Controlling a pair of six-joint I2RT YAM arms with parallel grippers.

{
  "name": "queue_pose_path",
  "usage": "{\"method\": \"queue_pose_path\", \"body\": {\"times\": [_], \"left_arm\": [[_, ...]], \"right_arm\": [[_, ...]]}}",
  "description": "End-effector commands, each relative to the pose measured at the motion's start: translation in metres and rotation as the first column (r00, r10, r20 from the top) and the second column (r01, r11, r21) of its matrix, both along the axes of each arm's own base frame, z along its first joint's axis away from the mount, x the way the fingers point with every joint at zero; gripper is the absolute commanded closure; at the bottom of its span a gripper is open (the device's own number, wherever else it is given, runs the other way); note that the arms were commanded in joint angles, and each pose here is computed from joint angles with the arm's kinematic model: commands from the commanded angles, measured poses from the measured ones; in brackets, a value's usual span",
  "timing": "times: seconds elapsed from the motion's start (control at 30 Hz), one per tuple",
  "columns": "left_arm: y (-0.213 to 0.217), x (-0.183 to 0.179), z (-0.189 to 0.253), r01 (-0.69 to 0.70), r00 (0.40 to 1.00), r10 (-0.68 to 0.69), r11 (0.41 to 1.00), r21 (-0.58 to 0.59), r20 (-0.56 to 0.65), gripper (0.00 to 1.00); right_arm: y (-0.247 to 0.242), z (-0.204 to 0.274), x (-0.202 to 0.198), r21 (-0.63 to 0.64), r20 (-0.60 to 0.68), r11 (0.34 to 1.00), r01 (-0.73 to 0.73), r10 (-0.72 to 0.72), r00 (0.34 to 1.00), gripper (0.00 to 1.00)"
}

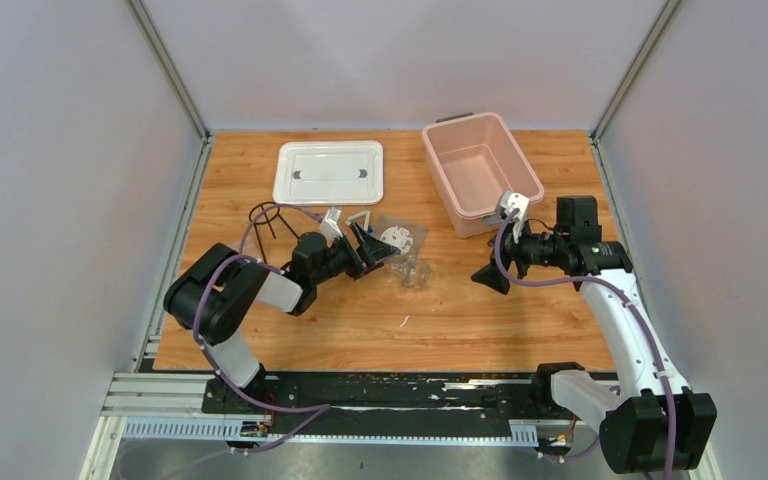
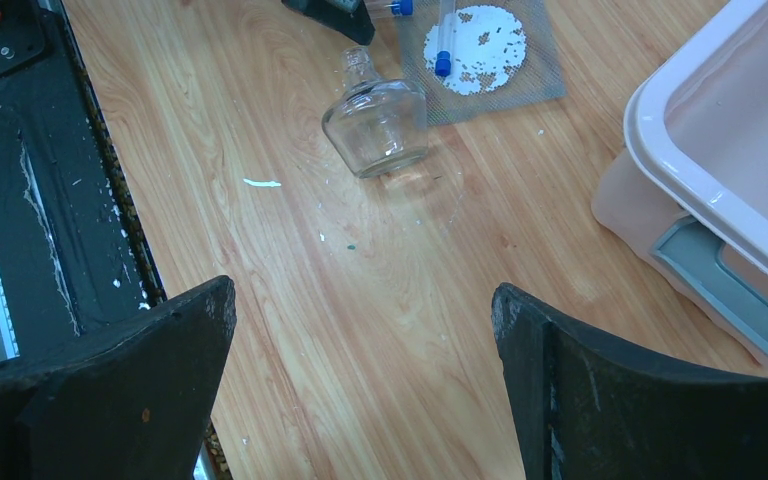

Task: Organize the chemistry lab equipment
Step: Adjust the chemistry item at the center of the board.

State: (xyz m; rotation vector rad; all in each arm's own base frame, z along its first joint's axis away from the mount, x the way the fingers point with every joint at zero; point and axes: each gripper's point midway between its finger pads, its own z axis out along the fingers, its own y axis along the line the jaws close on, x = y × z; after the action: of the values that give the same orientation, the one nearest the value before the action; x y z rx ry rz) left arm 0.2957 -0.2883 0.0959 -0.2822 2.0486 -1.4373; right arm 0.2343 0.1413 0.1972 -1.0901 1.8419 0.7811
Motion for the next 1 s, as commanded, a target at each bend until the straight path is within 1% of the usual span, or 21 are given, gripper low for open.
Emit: {"method": "queue_pose_path", "body": {"times": [0.0, 0.1, 0.17, 0.33, 0.57, 0.73, 0.97], "left_arm": [[-0.006, 0.005, 0.022, -0.003, 0.999, 0.008, 0.993, -0.118, 0.042, 0.0], [-0.004, 0.006, 0.014, -0.013, 0.999, 0.016, 0.997, -0.079, 0.035, 0.01], [-0.004, 0.006, 0.01, -0.014, 1.0, 0.016, 0.998, -0.063, 0.026, 0.03], [-0.009, 0.004, 0.004, -0.003, 1.0, 0.002, 0.997, -0.079, -0.003, 0.14], [-0.015, 0.002, -0.005, 0.006, 0.999, -0.008, 0.997, -0.075, -0.032, 0.2], [-0.02, 0.002, -0.005, 0.019, 0.999, -0.022, 0.996, -0.085, -0.035, 0.29], [-0.027, 0.0, -0.008, 0.034, 0.998, -0.038, 0.995, -0.091, -0.043, 0.37]], "right_arm": [[0.005, 0.004, -0.003, 0.015, 0.034, 0.999, -0.039, 0.039, 0.999, 0.01], [0.005, 0.004, -0.003, 0.014, 0.033, 0.999, -0.039, 0.039, 0.999, 0.01], [0.005, 0.003, -0.003, 0.014, 0.032, 0.999, -0.039, 0.038, 0.999, 0.01], [0.004, 0.003, -0.002, 0.012, 0.034, 0.999, -0.037, 0.037, 0.999, 0.01], [0.004, 0.003, -0.002, 0.011, 0.035, 0.999, -0.036, 0.036, 0.999, 0.01], [0.004, 0.004, -0.002, 0.01, 0.037, 0.999, -0.036, 0.036, 0.999, 0.01], [0.005, 0.004, -0.003, 0.011, 0.037, 0.999, -0.038, 0.037, 0.999, 0.01]]}}
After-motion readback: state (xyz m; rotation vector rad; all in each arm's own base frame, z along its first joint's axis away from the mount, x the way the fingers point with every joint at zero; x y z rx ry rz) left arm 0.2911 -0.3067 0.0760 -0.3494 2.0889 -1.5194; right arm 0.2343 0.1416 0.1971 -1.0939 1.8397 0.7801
